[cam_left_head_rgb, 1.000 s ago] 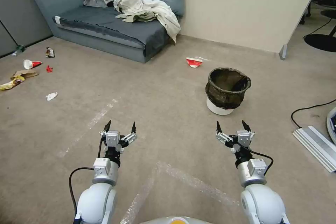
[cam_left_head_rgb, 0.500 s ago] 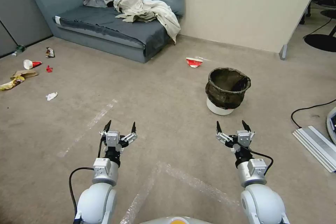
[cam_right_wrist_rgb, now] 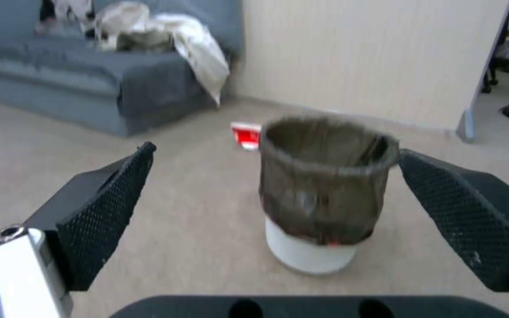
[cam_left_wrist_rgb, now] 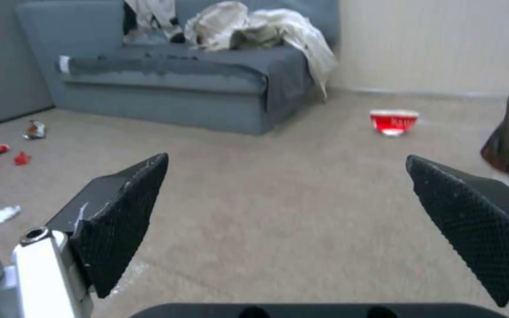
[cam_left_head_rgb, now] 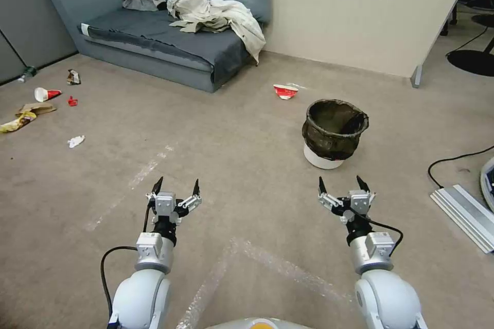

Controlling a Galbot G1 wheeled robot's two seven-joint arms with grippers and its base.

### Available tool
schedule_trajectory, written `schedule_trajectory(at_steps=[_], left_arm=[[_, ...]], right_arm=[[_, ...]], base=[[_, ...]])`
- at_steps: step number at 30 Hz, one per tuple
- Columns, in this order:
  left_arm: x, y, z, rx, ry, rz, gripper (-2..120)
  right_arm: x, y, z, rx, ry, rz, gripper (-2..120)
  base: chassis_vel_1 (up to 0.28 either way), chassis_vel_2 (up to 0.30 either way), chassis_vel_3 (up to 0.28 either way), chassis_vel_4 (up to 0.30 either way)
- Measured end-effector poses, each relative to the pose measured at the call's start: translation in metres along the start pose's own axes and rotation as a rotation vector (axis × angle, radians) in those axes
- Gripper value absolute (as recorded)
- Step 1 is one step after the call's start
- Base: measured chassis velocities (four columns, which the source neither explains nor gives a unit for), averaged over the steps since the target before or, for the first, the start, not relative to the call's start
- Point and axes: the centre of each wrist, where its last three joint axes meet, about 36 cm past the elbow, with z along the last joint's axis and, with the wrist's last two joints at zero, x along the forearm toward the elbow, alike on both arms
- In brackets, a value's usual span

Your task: Pick up the trash can from the floor.

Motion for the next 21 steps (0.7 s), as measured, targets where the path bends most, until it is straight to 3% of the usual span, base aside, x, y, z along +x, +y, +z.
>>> schedule_trajectory(at_steps=[3, 6, 8, 12, 21], left_arm=[[0.009, 0.001, -0.015, 0.009, -0.020, -0.008, 100], [0.026, 0.002, -0.045, 0.029, -0.057, -0.018, 100], [0.032, 0.002, -0.054, 0.036, -0.069, -0.020, 100], [0.056, 0.001, -0.094, 0.063, -0.112, -0.028, 100], [0.064, 0.004, -0.103, 0.050, -0.113, -0.062, 100]], right_arm=[[0.005, 0.000, -0.022, -0.017, -0.022, 0.008, 100], [0.015, -0.001, -0.051, -0.061, -0.062, 0.004, 100], [0.016, -0.001, -0.052, -0.070, -0.064, 0.000, 100], [0.017, -0.002, -0.054, -0.073, -0.066, -0.007, 100], [0.015, -0.003, -0.049, -0.062, -0.050, -0.023, 100]], base=[[0.000, 0.000, 0.000, 0.000], [0.000, 0.000, 0.000, 0.000], [0.000, 0.000, 0.000, 0.000], [0.000, 0.000, 0.000, 0.000], [0.000, 0.000, 0.000, 0.000]])
